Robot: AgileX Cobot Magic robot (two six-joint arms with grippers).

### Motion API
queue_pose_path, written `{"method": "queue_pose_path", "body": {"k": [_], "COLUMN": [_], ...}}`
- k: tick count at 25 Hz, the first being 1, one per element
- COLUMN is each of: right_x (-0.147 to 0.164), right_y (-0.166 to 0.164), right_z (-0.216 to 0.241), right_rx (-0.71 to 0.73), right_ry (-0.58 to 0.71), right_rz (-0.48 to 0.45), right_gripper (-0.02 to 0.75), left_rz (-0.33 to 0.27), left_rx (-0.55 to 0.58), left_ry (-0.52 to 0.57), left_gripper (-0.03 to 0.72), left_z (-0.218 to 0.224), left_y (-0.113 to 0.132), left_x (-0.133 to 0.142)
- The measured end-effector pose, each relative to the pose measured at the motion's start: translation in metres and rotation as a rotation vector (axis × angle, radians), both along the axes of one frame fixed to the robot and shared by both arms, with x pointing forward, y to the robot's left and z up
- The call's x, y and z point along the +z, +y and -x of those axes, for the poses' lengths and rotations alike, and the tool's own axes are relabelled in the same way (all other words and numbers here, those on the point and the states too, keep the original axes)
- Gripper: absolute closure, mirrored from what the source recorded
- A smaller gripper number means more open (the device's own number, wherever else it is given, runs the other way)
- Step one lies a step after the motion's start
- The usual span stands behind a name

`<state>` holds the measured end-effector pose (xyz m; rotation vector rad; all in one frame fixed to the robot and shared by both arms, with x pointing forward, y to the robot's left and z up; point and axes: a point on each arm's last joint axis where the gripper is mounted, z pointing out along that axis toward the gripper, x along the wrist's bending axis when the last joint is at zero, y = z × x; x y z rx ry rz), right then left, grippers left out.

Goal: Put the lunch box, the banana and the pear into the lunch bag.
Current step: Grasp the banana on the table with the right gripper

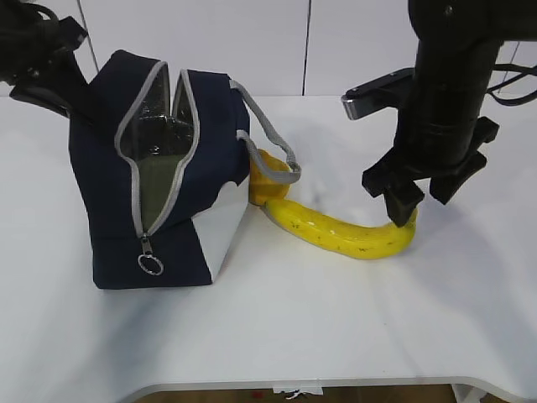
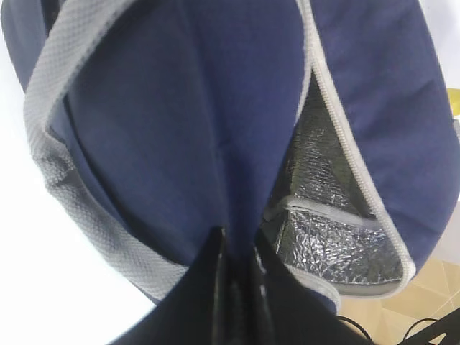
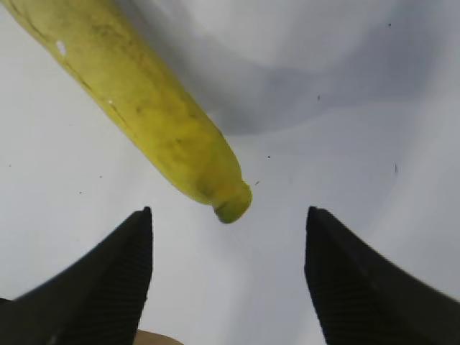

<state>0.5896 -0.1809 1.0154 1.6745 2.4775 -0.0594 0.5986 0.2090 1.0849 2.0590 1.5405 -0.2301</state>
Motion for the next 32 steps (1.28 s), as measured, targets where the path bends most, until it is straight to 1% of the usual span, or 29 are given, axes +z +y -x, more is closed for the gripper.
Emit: {"method": "queue_pose_path", "body": {"k": [8,11,15,19,32], "right_x": [-0.021,-0.021,-0.022,-0.028,-0.028], "right_y": [0.004,0.007,0.007,0.007,0.007], "right_z": [-0.008,-0.01,-0.01,-0.011,-0.01], "right_rx": [-0.046,-0.05,-0.053,-0.053,-0.057], "right_ry": [0.018,0.003,0.004,0.017,0.026], "right_rz": [-0.011,-0.034,-0.038,-0.032,-0.031], "right_gripper": [0.229,0.244,0.274,0.281,0.283], "left_rz": [0.0,0.0,0.0,-0.002,-0.002], "left_rx": [0.0,0.0,0.0,0.0,-0.002], "left_ry": [0.0,0.0,0.0,0.0,-0.001], "left_gripper": [0.679,0.679,0.679,0.679,0.679], "left_z": [0.0,0.0,0.0,0.0,0.0], "left_y": [0.0,0.0,0.0,0.0,0.0], "left_x": [0.0,0.0,0.0,0.0,0.0]}}
